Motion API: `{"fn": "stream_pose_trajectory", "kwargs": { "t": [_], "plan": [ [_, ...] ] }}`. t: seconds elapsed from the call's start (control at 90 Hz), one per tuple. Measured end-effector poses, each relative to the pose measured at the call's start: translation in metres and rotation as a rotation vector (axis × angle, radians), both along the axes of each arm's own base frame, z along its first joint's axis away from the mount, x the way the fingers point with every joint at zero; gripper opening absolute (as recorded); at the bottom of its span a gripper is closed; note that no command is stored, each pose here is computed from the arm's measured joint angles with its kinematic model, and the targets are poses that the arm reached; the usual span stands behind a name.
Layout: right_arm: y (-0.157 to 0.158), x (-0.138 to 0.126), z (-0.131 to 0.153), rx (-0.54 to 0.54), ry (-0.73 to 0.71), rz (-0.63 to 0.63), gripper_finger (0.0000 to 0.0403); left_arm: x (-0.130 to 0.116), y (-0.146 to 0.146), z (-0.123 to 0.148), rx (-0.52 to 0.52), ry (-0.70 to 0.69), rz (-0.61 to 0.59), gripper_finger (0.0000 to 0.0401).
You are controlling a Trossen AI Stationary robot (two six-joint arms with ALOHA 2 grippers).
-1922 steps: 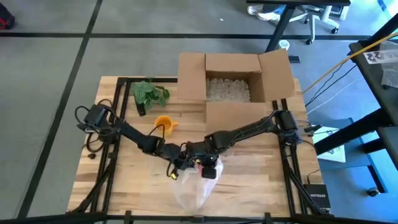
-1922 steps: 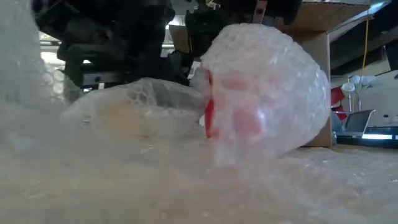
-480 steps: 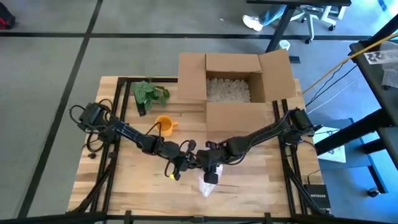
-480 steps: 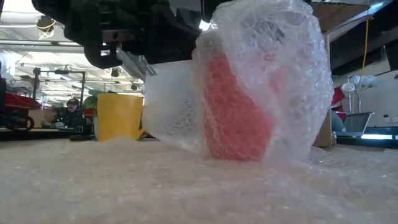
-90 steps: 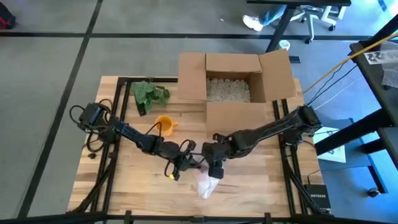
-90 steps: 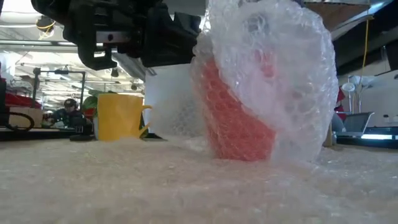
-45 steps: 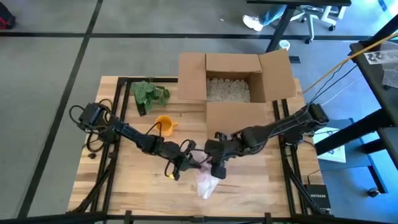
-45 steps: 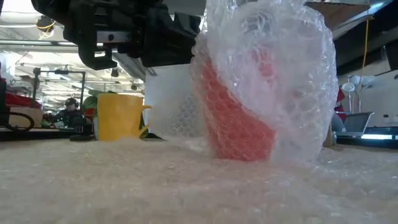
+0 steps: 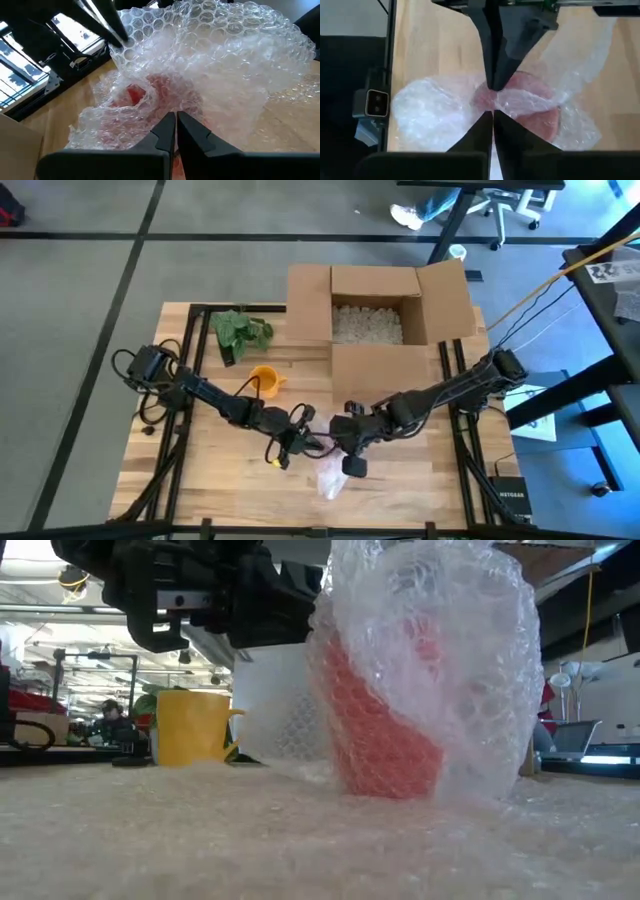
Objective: Wrap mug
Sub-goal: Wrap the orange mug with the bubble wrap
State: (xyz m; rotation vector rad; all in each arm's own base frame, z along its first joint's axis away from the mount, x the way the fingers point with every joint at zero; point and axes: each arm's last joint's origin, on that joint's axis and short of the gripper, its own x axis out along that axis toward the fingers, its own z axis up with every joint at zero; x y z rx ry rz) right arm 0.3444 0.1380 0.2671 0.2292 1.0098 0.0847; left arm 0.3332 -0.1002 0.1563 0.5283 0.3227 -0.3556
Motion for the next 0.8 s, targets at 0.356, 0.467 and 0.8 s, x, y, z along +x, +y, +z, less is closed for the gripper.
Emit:
{"fn": "stream_pose_trajectory", "kwargs": {
  "t": [0.356,0.467,0.8],
  "plan": [
    [0.000,0.028,-0.070,0.031,0.204,0.051,0.0000,0.000,0.000,0.000,0.000,-0.003,0.002,0.0000],
    [0.000,0.037,-0.088,0.083,0.211,0.080,0.0000,0.000,0.000,0.000,0.002,-0.002,0.001,0.0000],
    [-0.003,0.032,-0.068,0.071,0.144,0.064,0.0000,0.000,0.000,0.000,0.001,0.000,-0.003,0.0000]
  ]
}}
